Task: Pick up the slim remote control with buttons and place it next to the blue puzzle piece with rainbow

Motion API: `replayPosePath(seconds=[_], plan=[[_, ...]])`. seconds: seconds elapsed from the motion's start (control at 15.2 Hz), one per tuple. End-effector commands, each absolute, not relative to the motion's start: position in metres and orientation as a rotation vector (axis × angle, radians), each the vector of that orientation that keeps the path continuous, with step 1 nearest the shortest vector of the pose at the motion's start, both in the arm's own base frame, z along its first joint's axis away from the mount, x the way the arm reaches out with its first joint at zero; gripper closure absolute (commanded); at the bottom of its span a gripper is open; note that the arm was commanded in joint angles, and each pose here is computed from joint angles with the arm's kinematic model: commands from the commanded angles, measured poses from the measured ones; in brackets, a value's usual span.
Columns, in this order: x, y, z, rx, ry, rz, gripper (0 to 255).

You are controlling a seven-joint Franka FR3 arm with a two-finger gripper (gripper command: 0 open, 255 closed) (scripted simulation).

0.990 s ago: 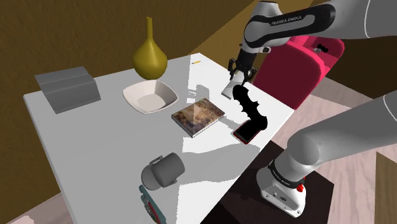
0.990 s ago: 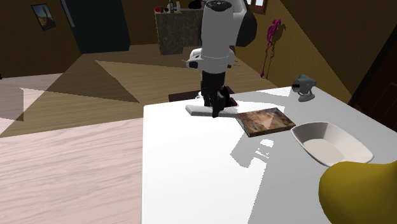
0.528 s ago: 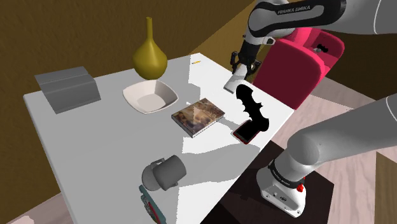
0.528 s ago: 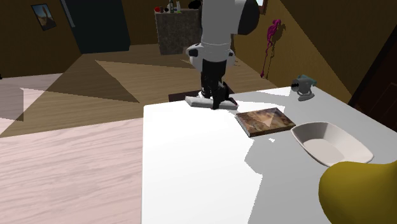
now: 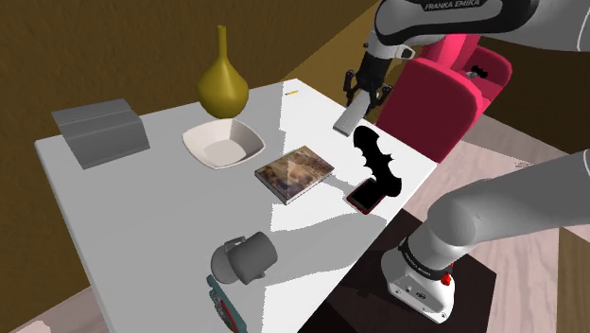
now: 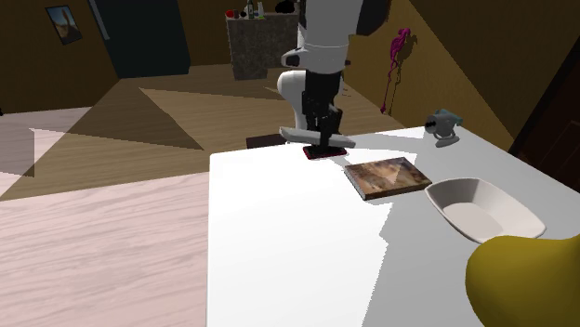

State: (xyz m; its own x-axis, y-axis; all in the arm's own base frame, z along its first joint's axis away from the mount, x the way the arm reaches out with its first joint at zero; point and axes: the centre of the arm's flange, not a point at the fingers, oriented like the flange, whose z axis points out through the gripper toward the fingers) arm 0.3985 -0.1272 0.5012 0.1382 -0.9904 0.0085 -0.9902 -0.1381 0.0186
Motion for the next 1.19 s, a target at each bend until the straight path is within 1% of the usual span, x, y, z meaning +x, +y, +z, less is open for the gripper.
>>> replayPosePath(seconds=[0.0,1.12], plan=[[0.388,-0.105,0.501,2.355,-2.05,-0.008,255],[0.298,0.101,0.502,2.355,-2.05,-0.008,255]])
